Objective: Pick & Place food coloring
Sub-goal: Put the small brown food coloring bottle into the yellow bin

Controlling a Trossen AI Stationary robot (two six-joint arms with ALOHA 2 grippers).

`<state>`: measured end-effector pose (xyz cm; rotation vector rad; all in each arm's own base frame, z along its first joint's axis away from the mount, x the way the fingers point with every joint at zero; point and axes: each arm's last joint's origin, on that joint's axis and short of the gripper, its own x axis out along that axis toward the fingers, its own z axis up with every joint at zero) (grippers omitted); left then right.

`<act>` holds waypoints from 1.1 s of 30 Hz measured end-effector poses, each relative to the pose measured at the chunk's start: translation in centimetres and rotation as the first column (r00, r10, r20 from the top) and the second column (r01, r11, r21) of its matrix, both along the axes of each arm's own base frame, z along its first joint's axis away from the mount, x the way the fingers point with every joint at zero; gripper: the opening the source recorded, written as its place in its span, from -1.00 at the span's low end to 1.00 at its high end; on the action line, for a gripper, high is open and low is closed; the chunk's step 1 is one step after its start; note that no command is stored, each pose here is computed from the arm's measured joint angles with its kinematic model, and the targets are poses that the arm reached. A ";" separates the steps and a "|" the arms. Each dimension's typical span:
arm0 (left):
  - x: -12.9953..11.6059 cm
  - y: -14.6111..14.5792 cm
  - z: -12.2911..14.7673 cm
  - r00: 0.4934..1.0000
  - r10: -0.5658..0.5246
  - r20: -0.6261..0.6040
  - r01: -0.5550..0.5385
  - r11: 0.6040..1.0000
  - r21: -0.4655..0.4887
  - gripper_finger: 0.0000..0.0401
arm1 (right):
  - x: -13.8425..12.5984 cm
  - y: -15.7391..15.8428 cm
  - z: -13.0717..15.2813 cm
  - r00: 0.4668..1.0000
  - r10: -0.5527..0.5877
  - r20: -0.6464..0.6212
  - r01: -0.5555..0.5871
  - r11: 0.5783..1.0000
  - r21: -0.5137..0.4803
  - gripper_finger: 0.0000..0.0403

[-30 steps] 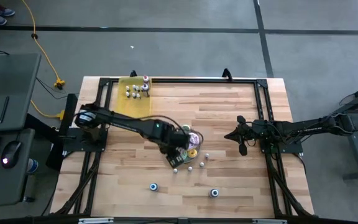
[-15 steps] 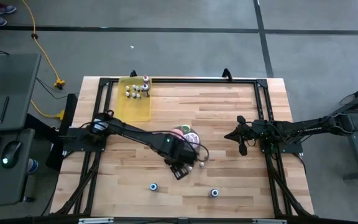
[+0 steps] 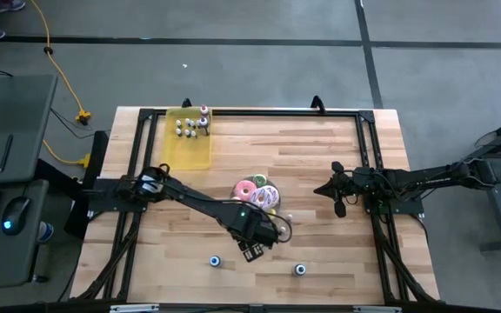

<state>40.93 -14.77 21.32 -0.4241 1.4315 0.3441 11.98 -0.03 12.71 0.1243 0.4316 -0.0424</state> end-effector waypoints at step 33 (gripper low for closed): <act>0.8 -0.3 -1.9 0.998 -0.063 -0.008 0.063 0.998 -0.014 -0.23 | 0.0 0.0 0.0 1.000 0.000 0.000 0.000 1.000 0.000 -1.00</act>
